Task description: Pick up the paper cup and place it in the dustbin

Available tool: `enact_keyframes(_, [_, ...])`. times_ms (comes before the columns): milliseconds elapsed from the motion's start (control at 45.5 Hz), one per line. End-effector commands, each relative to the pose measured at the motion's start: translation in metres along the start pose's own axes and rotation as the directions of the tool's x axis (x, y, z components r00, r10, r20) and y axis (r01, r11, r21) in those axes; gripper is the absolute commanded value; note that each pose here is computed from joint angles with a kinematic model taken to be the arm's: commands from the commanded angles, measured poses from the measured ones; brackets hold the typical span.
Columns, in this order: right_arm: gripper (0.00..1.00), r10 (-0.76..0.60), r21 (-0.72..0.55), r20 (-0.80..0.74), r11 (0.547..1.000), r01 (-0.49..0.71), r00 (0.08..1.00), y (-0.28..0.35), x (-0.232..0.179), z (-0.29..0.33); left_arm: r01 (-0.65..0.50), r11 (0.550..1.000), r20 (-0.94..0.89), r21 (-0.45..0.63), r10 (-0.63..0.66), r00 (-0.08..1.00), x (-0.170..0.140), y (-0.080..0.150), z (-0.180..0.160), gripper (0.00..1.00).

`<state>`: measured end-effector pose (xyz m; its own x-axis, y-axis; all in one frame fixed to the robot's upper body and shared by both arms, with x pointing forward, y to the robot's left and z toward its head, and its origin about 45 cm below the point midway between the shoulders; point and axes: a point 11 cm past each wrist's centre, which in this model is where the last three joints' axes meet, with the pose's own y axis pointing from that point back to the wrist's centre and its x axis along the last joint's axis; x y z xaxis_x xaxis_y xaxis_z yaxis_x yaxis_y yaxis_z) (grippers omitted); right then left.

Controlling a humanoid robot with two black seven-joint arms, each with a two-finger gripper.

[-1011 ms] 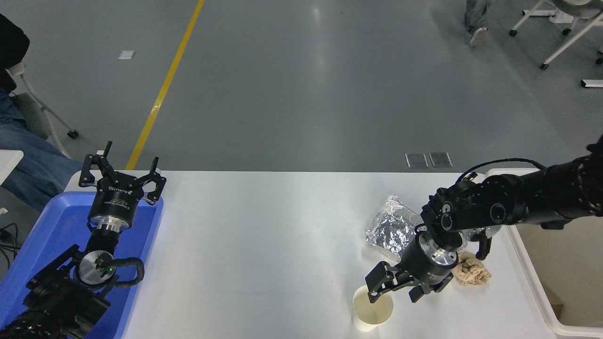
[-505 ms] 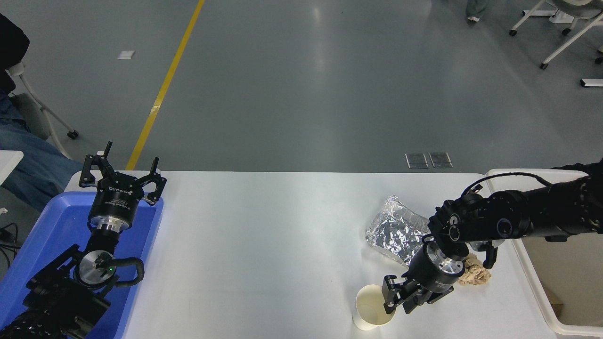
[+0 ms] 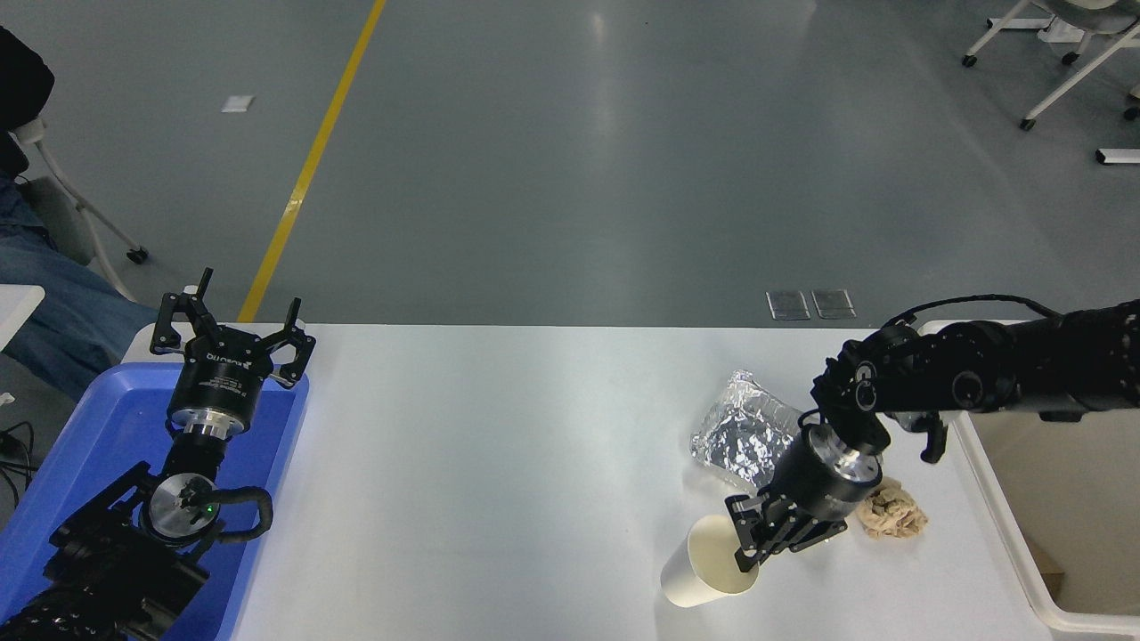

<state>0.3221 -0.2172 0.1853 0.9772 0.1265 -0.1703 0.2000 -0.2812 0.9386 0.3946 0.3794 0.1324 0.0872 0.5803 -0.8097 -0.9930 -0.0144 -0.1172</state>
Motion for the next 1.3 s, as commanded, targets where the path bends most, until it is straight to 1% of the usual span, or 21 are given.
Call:
enact_keyframes(0, [0.00, 0.130, -0.031, -0.004, 0.991, -0.130, 0.992, 0.087, 0.012, -0.025, 0.000, 1.000, 0.000, 0.000, 0.000, 1.000, 0.000, 0.000, 0.000, 1.00])
enact_keyframes(110, [0.00, 0.200, -0.047, 0.002, 0.979, -0.200, 0.980, 0.135, 0.002, -0.038, 0.002, 1.000, 0.001, 0.002, -0.002, 1.000, 0.000, 0.000, 0.000, 1.00])
enact_keyframes(220, [0.00, 0.268, -0.073, -0.027, 0.960, -0.269, 0.963, 0.177, -0.012, -0.052, 0.004, 1.000, 0.000, 0.002, -0.004, 1.000, -0.001, -0.001, 0.000, 1.00])
enact_keyframes(330, [0.00, 0.325, -0.100, -0.063, 0.939, -0.330, 0.944, 0.206, -0.020, -0.063, 0.003, 1.000, 0.001, 0.002, -0.003, 1.000, -0.001, 0.000, 0.000, 1.00])
enact_keyframes(571, [0.00, 0.383, -0.111, -0.131, 0.911, -0.397, 0.914, 0.233, -0.028, -0.088, 0.004, 1.000, 0.000, 0.002, -0.004, 1.000, -0.001, -0.001, 0.000, 1.00])
enact_keyframes(923, [0.00, 0.391, -0.118, -0.148, 0.905, -0.409, 0.908, 0.237, -0.029, -0.093, 0.004, 1.000, 0.000, 0.002, -0.004, 1.000, -0.001, -0.001, 0.000, 1.00])
enact_keyframes(1033, [0.00, 0.412, -0.104, -0.127, 0.899, -0.425, 0.902, 0.244, -0.029, -0.084, 0.004, 1.000, 0.000, 0.002, -0.004, 1.000, -0.001, -0.001, 0.000, 1.00])
enact_keyframes(1121, [0.00, 0.434, -0.107, -0.075, 0.892, -0.440, 0.898, 0.251, -0.029, -0.063, 0.004, 1.000, 0.000, 0.002, -0.004, 1.000, -0.001, -0.001, 0.000, 1.00])
enact_keyframes(1209, [0.00, 0.455, -0.144, -0.018, 0.880, -0.452, 0.890, 0.260, -0.034, -0.028, 0.004, 1.000, 0.000, 0.002, -0.004, 1.000, -0.001, -0.001, 0.000, 1.00])
enact_keyframes(1275, [0.00, 0.483, -0.185, 0.012, 0.861, -0.473, 0.875, 0.271, -0.040, 0.009, 0.003, 1.000, 0.000, 0.002, -0.003, 1.000, -0.001, 0.000, -0.001, 1.00])
